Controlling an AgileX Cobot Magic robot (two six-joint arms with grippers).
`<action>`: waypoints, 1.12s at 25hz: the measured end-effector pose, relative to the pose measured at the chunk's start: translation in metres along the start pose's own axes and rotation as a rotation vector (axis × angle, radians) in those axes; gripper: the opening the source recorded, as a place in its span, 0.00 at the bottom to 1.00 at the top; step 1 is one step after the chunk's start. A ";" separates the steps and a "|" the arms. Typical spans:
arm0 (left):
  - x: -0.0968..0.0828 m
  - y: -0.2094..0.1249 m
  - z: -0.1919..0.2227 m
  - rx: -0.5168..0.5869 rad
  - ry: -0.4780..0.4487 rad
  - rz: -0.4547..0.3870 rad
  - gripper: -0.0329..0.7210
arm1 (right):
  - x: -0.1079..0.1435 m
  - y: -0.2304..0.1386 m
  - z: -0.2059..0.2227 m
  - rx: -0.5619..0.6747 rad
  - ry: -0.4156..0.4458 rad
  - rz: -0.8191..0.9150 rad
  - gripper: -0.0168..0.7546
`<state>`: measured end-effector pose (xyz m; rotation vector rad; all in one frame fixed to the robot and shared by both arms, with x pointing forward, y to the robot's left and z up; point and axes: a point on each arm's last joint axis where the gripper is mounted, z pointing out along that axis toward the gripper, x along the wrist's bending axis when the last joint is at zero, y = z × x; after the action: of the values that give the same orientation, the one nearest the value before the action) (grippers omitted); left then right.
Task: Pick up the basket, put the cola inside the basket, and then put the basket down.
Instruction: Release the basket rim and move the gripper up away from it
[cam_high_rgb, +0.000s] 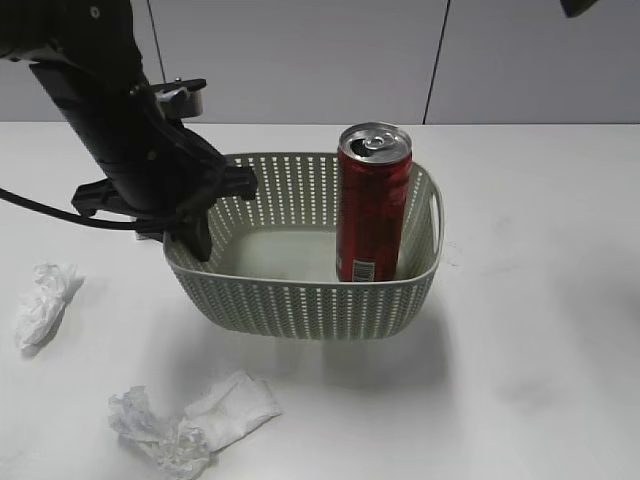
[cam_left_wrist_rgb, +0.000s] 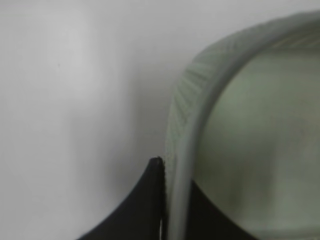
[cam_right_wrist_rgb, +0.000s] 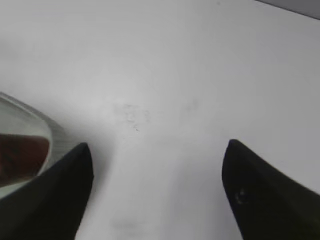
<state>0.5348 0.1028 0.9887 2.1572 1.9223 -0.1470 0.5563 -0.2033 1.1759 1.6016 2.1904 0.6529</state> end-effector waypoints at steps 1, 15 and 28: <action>0.000 0.000 0.000 0.001 -0.002 -0.001 0.04 | -0.010 0.000 0.000 0.002 -0.016 0.026 0.81; -0.001 0.000 0.000 0.003 -0.009 -0.007 0.04 | -0.034 -0.059 -0.021 0.055 -0.016 0.092 0.79; -0.001 0.001 0.000 -0.009 -0.013 -0.007 0.04 | -0.012 -0.202 -0.046 -0.153 -0.041 0.051 0.79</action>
<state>0.5354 0.1015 0.9890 2.1384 1.9203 -0.1534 0.3758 -0.2734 1.1027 1.5821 2.0242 0.7754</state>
